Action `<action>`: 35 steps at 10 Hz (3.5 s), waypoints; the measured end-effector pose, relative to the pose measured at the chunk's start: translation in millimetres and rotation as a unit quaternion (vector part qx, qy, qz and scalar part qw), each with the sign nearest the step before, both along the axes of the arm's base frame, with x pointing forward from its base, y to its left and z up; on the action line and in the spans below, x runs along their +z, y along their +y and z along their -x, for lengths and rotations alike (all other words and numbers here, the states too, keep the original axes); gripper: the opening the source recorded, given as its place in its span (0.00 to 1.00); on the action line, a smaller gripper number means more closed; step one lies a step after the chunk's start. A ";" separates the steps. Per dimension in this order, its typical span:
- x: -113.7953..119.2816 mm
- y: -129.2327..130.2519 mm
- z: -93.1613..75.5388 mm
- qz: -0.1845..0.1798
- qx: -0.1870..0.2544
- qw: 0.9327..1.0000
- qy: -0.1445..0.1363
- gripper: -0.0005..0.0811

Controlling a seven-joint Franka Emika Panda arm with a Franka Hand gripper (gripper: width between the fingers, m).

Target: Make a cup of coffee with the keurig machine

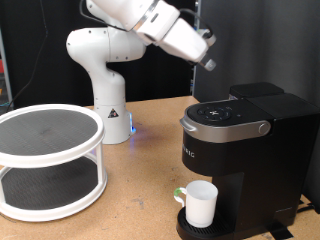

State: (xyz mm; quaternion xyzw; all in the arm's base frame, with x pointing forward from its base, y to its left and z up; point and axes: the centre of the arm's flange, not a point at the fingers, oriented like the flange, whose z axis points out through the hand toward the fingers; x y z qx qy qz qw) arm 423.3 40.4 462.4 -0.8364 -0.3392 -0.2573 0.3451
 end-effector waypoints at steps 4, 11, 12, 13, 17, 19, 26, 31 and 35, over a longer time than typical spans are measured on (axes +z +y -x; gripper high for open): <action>-1.8 6.1 -1.0 0.090 0.048 0.995 -0.004 0.99; 9.9 37.3 -25.3 0.317 0.212 0.924 0.030 0.99; 11.2 39.5 -28.0 0.345 0.204 0.916 0.006 0.99; 15.0 43.5 -30.3 0.375 0.198 0.905 -0.009 0.99; 42.3 71.2 -40.4 0.395 0.149 0.907 -0.006 0.99; 42.2 71.8 -48.0 0.384 0.144 0.912 0.007 0.99; 73.2 90.7 -74.4 0.419 0.110 0.901 0.029 0.99; 73.9 88.8 -97.9 0.412 0.097 0.905 0.033 0.99; 63.5 85.0 -103.0 0.428 0.104 0.897 0.038 0.99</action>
